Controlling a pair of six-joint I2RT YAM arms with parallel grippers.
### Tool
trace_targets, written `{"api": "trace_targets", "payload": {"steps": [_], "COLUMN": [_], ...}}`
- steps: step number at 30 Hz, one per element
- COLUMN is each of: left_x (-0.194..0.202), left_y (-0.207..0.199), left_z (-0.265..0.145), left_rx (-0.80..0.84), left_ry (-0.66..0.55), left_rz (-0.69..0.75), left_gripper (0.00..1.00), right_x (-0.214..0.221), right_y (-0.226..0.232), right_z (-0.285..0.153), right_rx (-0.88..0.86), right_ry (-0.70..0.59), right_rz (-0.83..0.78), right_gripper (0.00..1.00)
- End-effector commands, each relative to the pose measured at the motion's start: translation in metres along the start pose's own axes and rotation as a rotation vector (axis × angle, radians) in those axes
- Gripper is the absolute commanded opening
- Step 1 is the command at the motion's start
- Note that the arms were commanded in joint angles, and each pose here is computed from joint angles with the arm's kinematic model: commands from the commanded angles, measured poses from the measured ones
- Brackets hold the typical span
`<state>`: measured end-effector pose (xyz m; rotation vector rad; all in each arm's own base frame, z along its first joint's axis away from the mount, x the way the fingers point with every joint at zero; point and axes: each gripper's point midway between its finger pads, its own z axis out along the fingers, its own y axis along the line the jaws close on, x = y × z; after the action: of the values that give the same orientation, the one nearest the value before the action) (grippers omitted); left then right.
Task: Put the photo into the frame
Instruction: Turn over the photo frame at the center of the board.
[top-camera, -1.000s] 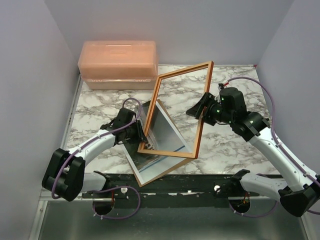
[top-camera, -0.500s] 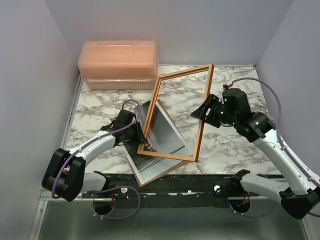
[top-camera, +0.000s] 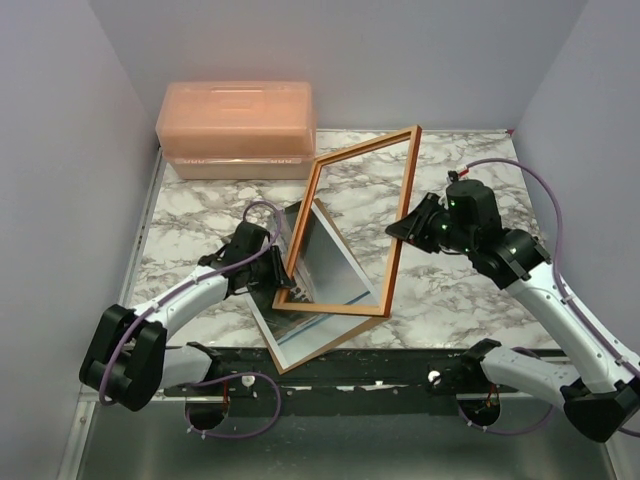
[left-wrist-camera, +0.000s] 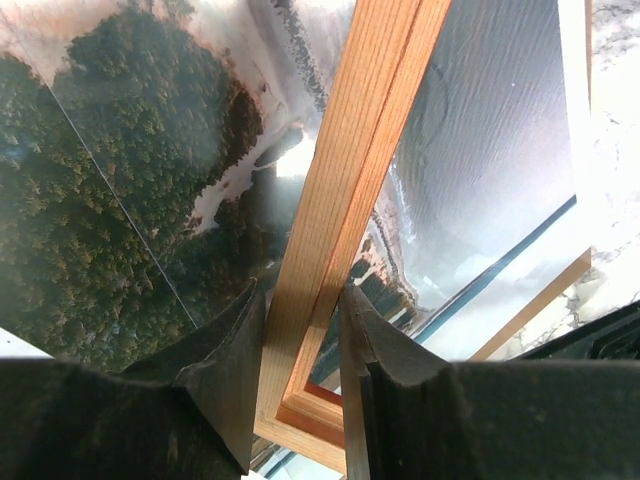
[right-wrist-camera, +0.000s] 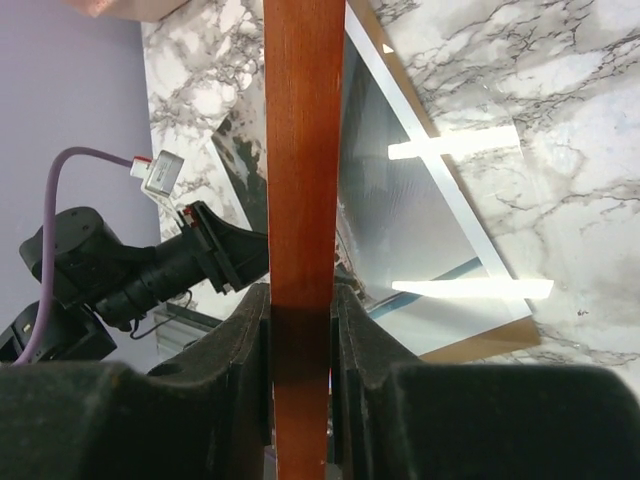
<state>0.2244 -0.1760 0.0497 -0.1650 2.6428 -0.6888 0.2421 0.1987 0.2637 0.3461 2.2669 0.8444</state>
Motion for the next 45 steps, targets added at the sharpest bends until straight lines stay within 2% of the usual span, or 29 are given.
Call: {"api": "trace_targets", "payload": {"steps": [1,4,6,8,10,17,27,37,45], "left_x": [-0.018,-0.019,-0.021,-0.024,-0.028,-0.034,-0.029,-0.014,-0.005], "left_y": [-0.026,-0.036,-0.043,-0.050,-0.057,-0.080,-0.076,-0.078,-0.086], "left_z": [-0.010,-0.014,-0.018,-0.023,-0.030,-0.055,-0.052,-0.036,-0.017], "left_rx": [0.099,0.133,0.154,0.174,0.201,0.289,0.243,0.210,0.184], "left_ry": [-0.086,-0.093,-0.103,-0.119,-0.138,-0.167,-0.110,-0.018,0.058], "left_rz": [0.032,0.059,0.077,0.095,0.114,0.168,0.200,0.231,0.267], "left_gripper": [0.22,0.56,0.72,0.82,0.87,0.90,0.90,0.90,0.90], "right_x": [-0.025,-0.040,-0.046,-0.051,-0.054,-0.064,-0.085,-0.117,-0.147], "right_y": [0.011,0.006,0.003,0.001,0.002,0.018,0.037,0.021,-0.023], "right_z": [-0.021,-0.038,-0.045,-0.050,-0.053,-0.047,-0.027,0.007,0.022], "right_rx": [-0.024,0.003,0.024,0.038,0.052,0.060,0.086,0.114,0.168], "right_ry": [-0.122,-0.205,-0.241,-0.257,-0.261,-0.217,-0.187,-0.088,-0.017], "right_rz": [-0.032,-0.053,-0.074,-0.103,-0.127,-0.235,-0.321,-0.317,-0.256], "right_gripper": [0.00,0.00,0.00,0.00,0.00,0.00,0.00,0.00,0.00]}}
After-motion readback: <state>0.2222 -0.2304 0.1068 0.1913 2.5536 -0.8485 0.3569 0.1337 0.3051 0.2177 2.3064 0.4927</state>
